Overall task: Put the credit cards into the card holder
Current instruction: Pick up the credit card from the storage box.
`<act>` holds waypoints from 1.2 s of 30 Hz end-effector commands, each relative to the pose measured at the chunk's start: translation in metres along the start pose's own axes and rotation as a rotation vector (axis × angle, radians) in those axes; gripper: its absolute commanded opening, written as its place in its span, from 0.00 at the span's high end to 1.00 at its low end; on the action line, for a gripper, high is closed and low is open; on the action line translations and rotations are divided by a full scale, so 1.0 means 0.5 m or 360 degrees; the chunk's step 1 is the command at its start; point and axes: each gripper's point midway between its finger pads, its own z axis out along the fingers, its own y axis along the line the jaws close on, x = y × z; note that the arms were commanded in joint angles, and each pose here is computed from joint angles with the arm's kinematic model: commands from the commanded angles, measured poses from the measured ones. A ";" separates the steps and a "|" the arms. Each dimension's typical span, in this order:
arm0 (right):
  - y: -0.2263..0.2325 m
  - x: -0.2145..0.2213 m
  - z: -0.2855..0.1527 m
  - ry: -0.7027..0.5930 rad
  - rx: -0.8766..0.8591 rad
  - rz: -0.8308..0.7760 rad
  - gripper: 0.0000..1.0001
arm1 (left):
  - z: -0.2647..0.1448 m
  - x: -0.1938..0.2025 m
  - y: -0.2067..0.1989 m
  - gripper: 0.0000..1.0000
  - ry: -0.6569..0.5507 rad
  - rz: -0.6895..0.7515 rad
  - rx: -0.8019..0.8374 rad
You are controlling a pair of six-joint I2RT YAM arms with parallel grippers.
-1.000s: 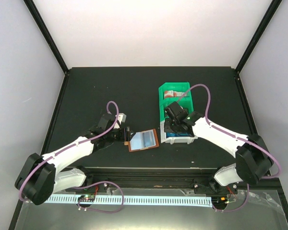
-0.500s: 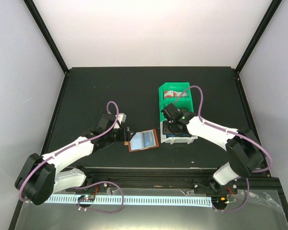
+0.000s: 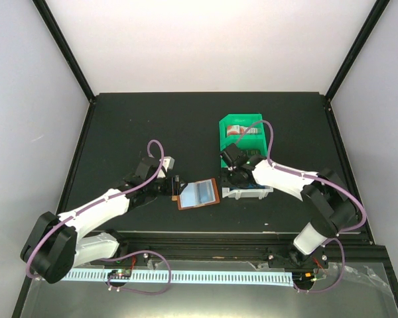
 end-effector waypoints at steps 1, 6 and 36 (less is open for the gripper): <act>0.022 -0.019 -0.029 -0.0071 -0.0073 0.0008 0.70 | 0.003 -0.006 -0.001 0.37 0.0002 -0.0021 0.0011; 0.021 -0.019 -0.044 -0.0091 -0.0088 0.0021 0.78 | 0.004 -0.007 -0.002 0.37 0.0001 -0.0022 0.0015; 0.064 -0.050 -0.172 -0.0333 -0.0227 -0.0079 0.99 | -0.012 -0.010 -0.014 0.37 -0.0034 -0.0029 0.0059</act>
